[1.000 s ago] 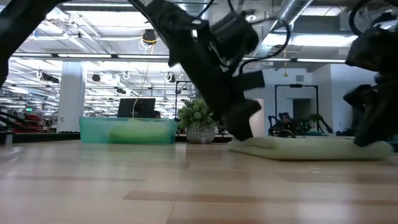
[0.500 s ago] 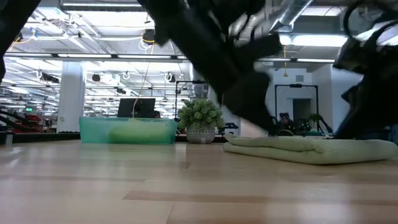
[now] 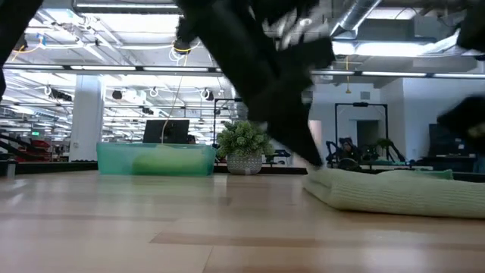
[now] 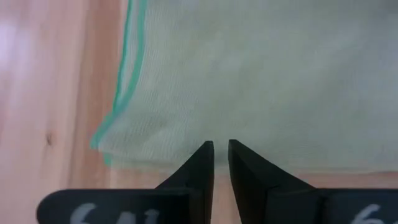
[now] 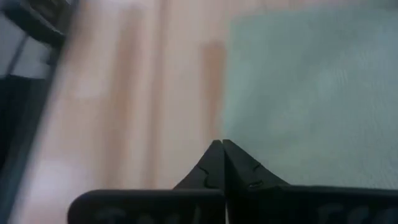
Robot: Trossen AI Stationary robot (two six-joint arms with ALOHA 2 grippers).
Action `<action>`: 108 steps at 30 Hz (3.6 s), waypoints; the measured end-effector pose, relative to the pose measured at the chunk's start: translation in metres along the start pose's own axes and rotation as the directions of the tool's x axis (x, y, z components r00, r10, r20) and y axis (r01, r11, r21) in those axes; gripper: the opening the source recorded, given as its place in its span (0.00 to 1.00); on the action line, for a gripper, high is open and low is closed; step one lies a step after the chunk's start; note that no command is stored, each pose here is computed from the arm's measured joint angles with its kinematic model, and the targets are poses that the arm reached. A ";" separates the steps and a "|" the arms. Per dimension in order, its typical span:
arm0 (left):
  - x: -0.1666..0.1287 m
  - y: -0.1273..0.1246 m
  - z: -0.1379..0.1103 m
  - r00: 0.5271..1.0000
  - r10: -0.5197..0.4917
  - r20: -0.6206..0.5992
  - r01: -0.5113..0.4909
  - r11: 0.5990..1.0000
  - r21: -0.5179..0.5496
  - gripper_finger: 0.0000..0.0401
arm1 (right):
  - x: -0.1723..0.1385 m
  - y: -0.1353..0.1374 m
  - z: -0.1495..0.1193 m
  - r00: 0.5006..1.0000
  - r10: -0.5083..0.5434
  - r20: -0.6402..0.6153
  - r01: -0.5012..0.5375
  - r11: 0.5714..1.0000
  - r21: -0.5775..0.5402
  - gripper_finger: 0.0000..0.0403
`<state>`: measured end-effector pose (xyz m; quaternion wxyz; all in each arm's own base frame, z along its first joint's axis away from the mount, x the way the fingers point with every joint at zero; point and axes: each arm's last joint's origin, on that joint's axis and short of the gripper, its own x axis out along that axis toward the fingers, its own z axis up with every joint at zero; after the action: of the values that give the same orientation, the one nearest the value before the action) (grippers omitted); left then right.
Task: Fold microfiber towels
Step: Fold the green microfiber cloth
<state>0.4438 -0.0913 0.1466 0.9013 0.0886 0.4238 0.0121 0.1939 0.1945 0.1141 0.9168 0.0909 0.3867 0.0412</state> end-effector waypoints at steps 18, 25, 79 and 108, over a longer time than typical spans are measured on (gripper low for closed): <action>0.017 -0.031 -0.011 1.000 0.022 0.018 -0.022 1.000 -0.010 0.10 | -0.012 -0.055 0.001 0.782 -0.608 -0.135 0.623 0.759 0.188 0.04; -0.004 -0.038 -0.009 0.998 0.059 -0.019 -0.060 0.998 -0.030 0.10 | -0.007 -0.054 0.001 0.782 -0.599 -0.174 0.622 0.767 0.157 0.03; -0.012 -0.038 -0.015 0.991 0.081 -0.109 -0.089 0.994 -0.063 0.10 | 0.060 0.015 0.013 0.960 -0.221 0.171 0.278 0.818 -0.504 0.50; -0.030 -0.035 -0.018 0.986 0.068 -0.153 -0.077 0.996 -0.052 0.10 | 0.025 0.043 0.029 0.989 0.137 0.050 -0.118 0.953 -0.277 0.04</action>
<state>0.4092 -0.1255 0.1528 0.8677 0.0768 0.4869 0.0636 0.2324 0.2369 0.1249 0.9287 -0.0105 0.3388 0.1503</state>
